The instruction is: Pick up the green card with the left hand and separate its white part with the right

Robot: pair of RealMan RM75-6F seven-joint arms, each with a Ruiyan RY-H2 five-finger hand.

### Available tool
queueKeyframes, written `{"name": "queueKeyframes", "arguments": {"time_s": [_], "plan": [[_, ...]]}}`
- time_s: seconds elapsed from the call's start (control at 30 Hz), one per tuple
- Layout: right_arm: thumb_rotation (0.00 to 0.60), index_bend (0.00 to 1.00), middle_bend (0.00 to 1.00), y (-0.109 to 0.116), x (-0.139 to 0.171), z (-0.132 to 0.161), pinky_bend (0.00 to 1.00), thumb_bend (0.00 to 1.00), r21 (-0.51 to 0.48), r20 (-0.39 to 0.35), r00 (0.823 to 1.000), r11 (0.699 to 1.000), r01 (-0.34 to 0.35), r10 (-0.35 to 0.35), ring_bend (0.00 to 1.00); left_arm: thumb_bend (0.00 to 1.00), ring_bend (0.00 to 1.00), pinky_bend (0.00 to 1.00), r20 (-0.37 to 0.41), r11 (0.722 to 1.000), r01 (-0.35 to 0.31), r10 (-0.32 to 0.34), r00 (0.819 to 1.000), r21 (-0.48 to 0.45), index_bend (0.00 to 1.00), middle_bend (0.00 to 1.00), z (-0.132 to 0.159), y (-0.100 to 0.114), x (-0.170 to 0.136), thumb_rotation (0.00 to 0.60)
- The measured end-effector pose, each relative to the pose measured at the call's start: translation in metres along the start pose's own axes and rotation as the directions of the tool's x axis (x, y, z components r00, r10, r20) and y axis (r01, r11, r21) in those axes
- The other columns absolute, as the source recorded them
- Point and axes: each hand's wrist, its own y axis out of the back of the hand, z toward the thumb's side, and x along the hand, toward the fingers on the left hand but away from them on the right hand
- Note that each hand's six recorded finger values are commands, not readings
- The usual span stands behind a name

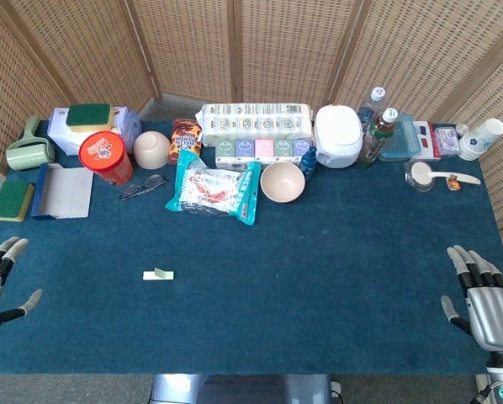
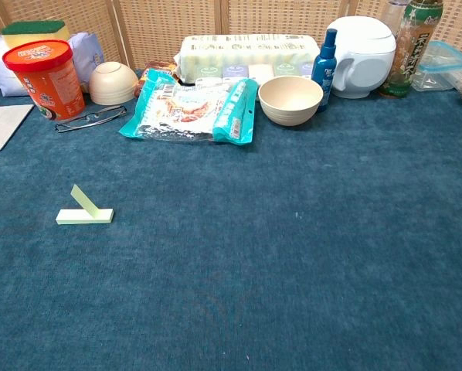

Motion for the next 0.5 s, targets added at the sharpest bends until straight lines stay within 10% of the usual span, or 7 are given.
{"name": "queueKeyframes", "arguments": {"time_s": [0.27, 0.5], "plan": [[0.6, 0.0, 0.12, -0.001, 0.001, 0.0, 0.18, 0.4, -0.004, 0.0, 1.0, 1.0, -0.002, 0.002, 0.1, 0.24, 0.76, 0.81, 0.102, 0.999, 0.024, -0.027, 0.994, 0.028, 0.16, 0.63, 0.021, 0.001, 0.031, 0.555], [0.6, 0.0, 0.12, -0.001, 0.002, 0.002, 0.18, 0.4, -0.003, -0.01, 1.0, 1.0, -0.001, 0.001, 0.1, 0.24, 1.0, 1.0, 0.174, 0.994, 0.072, -0.085, 0.981, 0.078, 0.22, 0.91, 0.036, -0.008, 0.051, 0.6]]}}
